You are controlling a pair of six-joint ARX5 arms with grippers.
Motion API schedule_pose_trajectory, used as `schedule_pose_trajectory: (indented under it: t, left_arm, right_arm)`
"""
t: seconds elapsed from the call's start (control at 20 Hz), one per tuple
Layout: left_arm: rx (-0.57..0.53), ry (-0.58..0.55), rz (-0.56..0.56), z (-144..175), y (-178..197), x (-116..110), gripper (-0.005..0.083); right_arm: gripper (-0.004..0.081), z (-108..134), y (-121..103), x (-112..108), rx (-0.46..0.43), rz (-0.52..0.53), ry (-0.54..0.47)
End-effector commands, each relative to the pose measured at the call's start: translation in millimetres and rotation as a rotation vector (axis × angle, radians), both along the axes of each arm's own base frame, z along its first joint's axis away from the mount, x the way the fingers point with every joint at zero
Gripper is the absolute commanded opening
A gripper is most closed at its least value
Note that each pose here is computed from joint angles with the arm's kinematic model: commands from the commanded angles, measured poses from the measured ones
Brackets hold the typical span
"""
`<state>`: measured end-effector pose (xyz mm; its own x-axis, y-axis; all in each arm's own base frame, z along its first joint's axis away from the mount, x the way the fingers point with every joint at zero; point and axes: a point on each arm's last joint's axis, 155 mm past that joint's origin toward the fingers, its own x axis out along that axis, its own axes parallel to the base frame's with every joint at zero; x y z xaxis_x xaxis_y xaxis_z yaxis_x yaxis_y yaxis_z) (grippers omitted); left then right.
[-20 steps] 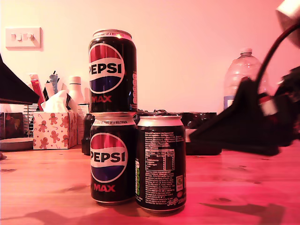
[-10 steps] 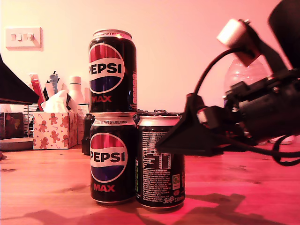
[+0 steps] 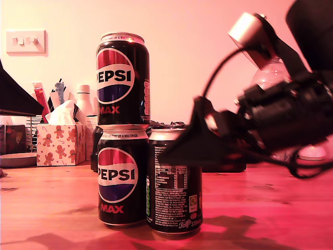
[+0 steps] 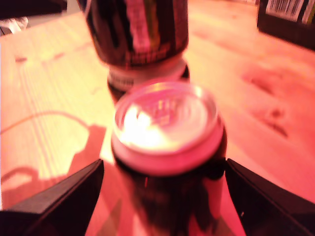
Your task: Stack up the Pepsi cans on top of each other
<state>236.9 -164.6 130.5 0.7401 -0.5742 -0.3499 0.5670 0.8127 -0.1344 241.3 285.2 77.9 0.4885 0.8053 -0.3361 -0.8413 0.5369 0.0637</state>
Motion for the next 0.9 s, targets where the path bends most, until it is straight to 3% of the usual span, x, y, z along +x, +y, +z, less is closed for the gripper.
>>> schedule_pose_trajectory:
  t: [0.0,0.6,0.7,0.85]
  left_arm:
    - [0.003,0.011,-0.004,-6.7,-0.1,-2.3,0.0075]
    - [0.009,0.02,-0.004,-9.1,0.4,-3.1,0.0075]
    - [0.01,0.022,-0.004,-9.7,0.5,-3.3,0.0075]
    - [0.01,0.022,-0.004,-9.8,0.6,-3.3,0.0075]
  right_arm:
    - [0.0706,-1.7,5.8,1.9,-0.013,0.013,-0.012]
    - [0.0695,-7.3,11.6,10.5,0.003,-0.016,0.037]
    - [0.0605,-7.3,11.0,11.6,0.002,-0.022,0.035]
    - [0.0401,-4.1,12.6,11.3,0.011,-0.015,0.025]
